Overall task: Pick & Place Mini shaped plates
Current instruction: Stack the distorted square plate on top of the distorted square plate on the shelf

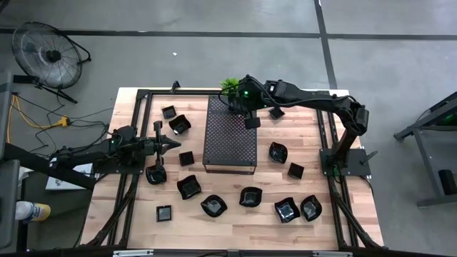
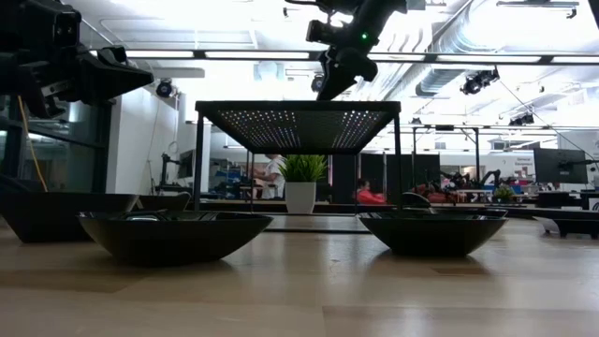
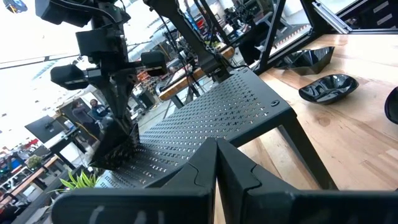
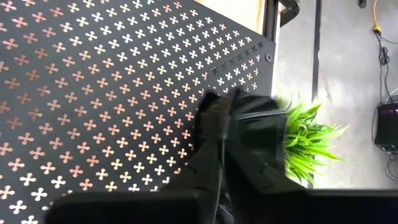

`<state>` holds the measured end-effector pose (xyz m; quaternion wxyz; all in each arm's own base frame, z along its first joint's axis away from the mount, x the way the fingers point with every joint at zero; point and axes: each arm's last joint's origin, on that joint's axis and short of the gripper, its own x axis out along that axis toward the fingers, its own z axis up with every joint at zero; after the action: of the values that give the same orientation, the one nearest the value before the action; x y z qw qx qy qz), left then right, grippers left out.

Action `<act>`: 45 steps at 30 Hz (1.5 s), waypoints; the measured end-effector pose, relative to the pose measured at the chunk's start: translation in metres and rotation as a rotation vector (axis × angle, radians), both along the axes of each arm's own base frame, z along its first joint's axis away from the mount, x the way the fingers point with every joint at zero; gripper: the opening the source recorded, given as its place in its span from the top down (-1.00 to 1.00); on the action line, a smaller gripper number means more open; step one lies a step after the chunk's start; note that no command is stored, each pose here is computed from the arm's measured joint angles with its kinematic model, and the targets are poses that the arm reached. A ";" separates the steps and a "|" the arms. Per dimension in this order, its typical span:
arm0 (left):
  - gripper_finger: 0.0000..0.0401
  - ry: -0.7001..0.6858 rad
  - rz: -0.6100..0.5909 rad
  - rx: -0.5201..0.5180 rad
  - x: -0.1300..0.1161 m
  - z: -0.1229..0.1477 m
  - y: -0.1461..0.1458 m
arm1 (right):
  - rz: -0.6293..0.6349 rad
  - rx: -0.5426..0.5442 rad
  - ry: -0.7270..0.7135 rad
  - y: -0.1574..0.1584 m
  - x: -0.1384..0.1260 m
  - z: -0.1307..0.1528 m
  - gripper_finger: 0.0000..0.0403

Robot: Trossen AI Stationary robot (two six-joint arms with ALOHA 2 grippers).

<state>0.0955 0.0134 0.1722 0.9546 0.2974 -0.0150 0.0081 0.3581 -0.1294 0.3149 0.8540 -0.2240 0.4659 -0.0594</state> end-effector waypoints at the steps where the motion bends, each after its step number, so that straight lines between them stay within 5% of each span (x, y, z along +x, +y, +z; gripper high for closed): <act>1: 0.99 0.000 0.000 0.000 0.000 0.000 0.000 | -0.002 -0.003 0.001 0.000 0.000 0.000 0.83; 9: 0.99 0.000 0.000 0.000 0.000 0.000 0.000 | -0.004 -0.007 -0.006 0.000 0.000 0.001 0.60; 22: 0.99 0.000 0.000 0.000 0.000 0.000 0.000 | -0.105 0.051 0.034 0.028 -0.018 0.016 0.59; 33: 0.99 0.000 0.000 0.000 0.000 0.000 0.000 | -0.223 0.368 0.219 0.095 -0.042 0.014 0.59; 45: 0.99 0.000 0.000 0.000 0.000 0.000 0.000 | -0.152 0.406 0.283 0.198 -0.053 0.013 0.59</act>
<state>0.0954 0.0134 0.1721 0.9546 0.2974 -0.0150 0.0082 0.3052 0.0691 0.3276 0.8009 -0.0186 0.5985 0.0033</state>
